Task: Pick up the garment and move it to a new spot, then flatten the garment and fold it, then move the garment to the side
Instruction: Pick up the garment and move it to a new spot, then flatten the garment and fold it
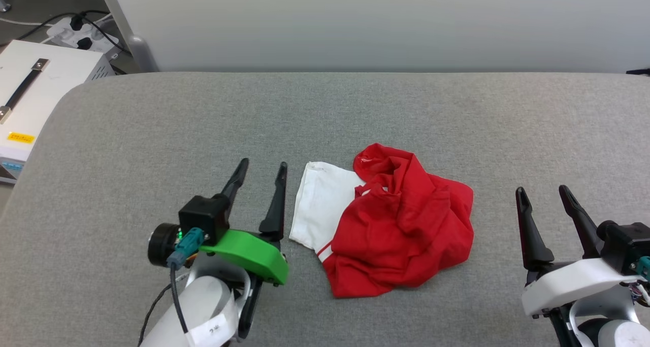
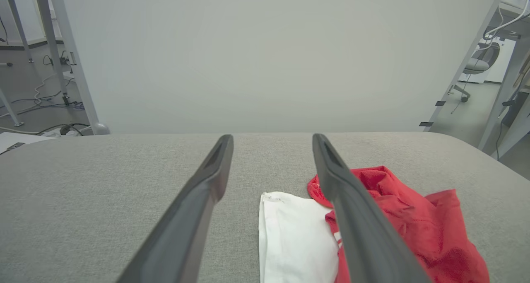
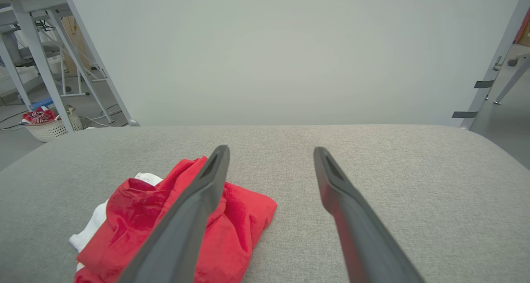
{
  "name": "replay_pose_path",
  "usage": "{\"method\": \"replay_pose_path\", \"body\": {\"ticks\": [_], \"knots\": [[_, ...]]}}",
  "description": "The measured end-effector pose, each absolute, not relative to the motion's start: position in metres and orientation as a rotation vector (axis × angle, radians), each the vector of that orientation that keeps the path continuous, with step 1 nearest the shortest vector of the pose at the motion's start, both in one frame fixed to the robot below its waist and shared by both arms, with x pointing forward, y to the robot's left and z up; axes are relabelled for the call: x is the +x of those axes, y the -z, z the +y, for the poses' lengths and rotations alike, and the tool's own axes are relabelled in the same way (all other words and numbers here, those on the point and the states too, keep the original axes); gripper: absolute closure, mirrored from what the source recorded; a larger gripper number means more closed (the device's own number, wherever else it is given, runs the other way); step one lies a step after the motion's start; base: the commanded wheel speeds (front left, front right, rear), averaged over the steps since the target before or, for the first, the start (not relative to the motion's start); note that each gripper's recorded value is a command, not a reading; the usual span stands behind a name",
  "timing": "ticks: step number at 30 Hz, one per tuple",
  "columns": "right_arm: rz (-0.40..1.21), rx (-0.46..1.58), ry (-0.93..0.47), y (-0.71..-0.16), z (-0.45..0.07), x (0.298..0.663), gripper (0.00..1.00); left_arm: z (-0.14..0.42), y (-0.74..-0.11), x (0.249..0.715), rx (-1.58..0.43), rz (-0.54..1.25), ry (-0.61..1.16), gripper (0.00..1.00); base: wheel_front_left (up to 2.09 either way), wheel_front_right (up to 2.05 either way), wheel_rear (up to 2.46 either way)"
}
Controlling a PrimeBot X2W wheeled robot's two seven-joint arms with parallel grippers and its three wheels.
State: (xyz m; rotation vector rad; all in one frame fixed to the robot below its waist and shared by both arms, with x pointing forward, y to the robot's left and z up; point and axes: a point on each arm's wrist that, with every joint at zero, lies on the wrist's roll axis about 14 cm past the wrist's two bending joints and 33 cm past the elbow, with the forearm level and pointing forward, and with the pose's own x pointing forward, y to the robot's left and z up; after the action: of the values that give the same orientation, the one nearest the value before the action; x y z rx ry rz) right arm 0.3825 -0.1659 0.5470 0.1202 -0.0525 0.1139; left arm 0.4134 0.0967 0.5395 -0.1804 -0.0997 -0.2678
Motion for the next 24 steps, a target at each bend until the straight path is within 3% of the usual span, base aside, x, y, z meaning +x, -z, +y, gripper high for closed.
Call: {"method": "replay_pose_path", "body": {"ticks": [10,24], "knots": [[-0.04,0.12,-0.129,-0.547,-0.161,0.375,0.0,0.166,-0.53,0.4,-0.122,-0.098,0.059,0.0,0.0,0.0,0.0],[0.053,0.119,-0.151,-0.528,-0.153,0.373,0.0,0.174,-0.517,0.388,-0.109,-0.067,0.047,0.0,0.0,0.0,0.0]]}}
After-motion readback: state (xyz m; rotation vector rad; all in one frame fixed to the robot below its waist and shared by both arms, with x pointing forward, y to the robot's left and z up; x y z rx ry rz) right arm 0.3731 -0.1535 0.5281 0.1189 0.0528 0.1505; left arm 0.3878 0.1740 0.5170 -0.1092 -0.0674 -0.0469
